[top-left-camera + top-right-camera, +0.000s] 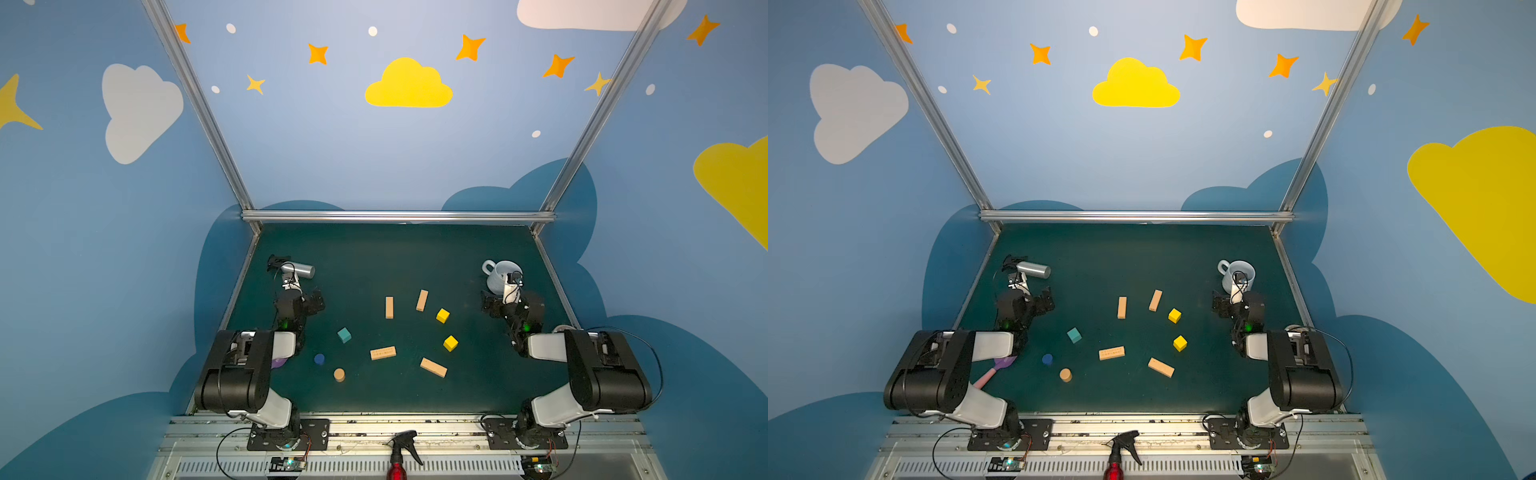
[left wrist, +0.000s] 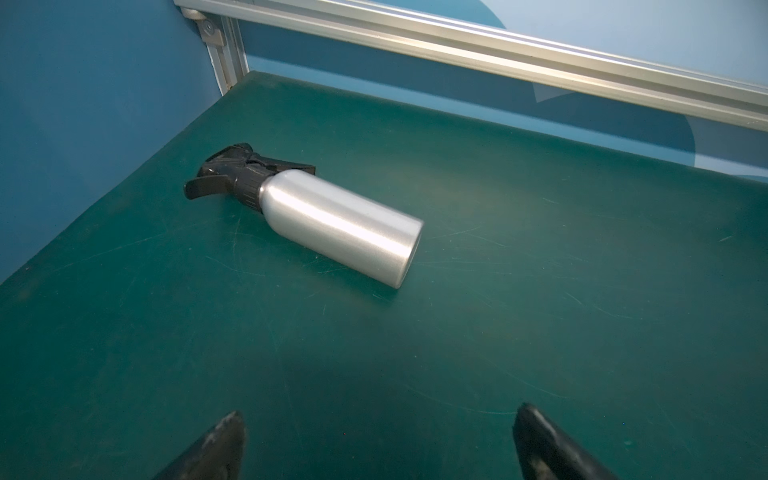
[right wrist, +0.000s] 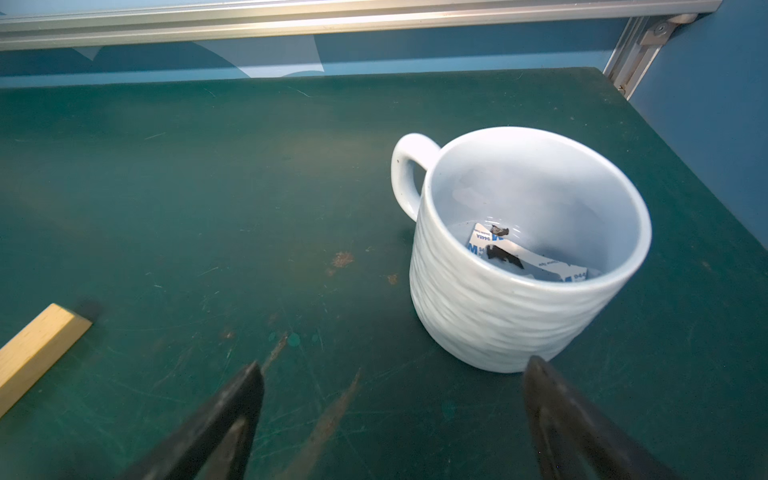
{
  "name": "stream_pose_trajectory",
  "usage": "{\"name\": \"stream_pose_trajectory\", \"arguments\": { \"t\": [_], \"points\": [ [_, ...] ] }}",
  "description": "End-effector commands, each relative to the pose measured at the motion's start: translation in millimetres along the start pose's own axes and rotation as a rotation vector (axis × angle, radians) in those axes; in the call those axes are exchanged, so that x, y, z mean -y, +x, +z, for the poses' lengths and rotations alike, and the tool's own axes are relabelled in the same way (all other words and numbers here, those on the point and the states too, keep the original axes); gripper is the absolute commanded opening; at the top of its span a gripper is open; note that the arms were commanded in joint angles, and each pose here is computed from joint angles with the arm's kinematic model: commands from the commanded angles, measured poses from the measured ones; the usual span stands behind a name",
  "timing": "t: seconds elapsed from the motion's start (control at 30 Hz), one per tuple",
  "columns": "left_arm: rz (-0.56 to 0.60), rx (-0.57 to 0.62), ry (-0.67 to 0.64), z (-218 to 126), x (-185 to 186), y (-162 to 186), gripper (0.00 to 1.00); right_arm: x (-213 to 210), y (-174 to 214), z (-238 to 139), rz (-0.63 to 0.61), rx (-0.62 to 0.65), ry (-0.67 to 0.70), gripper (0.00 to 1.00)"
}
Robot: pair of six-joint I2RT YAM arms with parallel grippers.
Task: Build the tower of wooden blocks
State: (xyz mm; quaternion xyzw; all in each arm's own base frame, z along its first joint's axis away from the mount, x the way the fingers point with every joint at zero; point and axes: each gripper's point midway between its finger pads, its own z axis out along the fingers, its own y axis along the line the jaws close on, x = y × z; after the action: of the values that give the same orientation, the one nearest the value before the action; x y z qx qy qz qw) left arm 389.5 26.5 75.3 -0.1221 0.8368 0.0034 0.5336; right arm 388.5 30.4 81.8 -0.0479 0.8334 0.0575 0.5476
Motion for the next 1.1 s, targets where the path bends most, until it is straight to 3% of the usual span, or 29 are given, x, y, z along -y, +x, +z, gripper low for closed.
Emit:
{"name": "stream_pose_trajectory", "arguments": {
  "t": [0.0,0.5,0.6,0.63,0.7,0.77,1.07],
  "points": [
    [0.003,0.011,0.004,1,0,-6,1.0,0,-9,0,-0.009,0.022,-0.005,0.95],
    [0.003,0.011,0.003,1,0,-6,1.0,-1,-10,0,-0.007,0.023,-0.011,0.95],
    [0.003,0.011,0.004,0,0,-7,1.0,-26,-10,-9,-0.06,0.066,-0.181,0.95],
    [0.003,0.011,0.003,1,0,-6,0.99,-26,-10,-8,-0.059,0.056,-0.182,0.95],
    [0.003,0.011,0.004,0,0,-6,1.0,-17,-10,-6,-0.024,0.05,-0.148,0.95],
    [0.003,0.012,0.003,0,0,-7,1.0,9,-9,-1,0.03,0.022,0.011,0.95],
    [0.003,0.011,0.004,1,0,-6,1.0,3,-9,0,0.008,0.02,0.002,0.95]
  ]
}}
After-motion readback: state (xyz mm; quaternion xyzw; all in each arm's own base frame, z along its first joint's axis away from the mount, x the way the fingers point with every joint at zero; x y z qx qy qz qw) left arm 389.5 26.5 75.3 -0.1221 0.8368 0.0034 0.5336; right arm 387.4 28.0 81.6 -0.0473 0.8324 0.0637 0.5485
